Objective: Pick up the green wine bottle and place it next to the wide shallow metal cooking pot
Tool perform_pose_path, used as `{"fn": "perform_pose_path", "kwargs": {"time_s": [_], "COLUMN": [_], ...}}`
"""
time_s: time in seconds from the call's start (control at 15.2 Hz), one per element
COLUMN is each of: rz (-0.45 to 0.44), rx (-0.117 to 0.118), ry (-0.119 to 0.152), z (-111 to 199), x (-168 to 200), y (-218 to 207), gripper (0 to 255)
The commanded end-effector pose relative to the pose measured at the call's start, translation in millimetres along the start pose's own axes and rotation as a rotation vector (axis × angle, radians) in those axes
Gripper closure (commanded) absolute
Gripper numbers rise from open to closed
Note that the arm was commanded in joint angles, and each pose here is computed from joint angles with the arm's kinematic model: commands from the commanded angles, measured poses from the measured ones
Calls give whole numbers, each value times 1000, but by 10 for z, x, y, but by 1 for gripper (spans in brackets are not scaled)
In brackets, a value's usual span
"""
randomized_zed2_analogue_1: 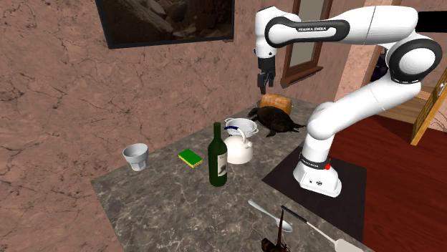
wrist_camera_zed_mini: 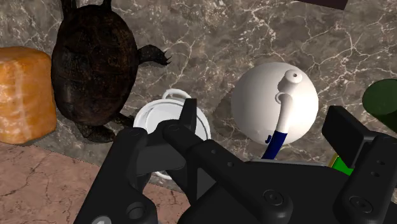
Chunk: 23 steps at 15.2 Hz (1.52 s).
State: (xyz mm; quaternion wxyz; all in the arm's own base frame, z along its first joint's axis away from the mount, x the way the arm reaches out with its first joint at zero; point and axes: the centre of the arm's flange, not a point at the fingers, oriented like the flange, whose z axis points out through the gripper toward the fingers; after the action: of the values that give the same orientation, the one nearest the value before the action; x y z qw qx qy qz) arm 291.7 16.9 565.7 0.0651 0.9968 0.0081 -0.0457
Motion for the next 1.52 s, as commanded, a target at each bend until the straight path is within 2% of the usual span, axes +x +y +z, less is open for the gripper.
{"fn": "perform_pose_path", "kwargs": {"time_s": [0.0,1.45], "rz": [0,44], "rx": [0,123], "ry": [0,168], "z": [0,269], "x": [0,474], "y": [0,-2611], "gripper": [0,0]}}
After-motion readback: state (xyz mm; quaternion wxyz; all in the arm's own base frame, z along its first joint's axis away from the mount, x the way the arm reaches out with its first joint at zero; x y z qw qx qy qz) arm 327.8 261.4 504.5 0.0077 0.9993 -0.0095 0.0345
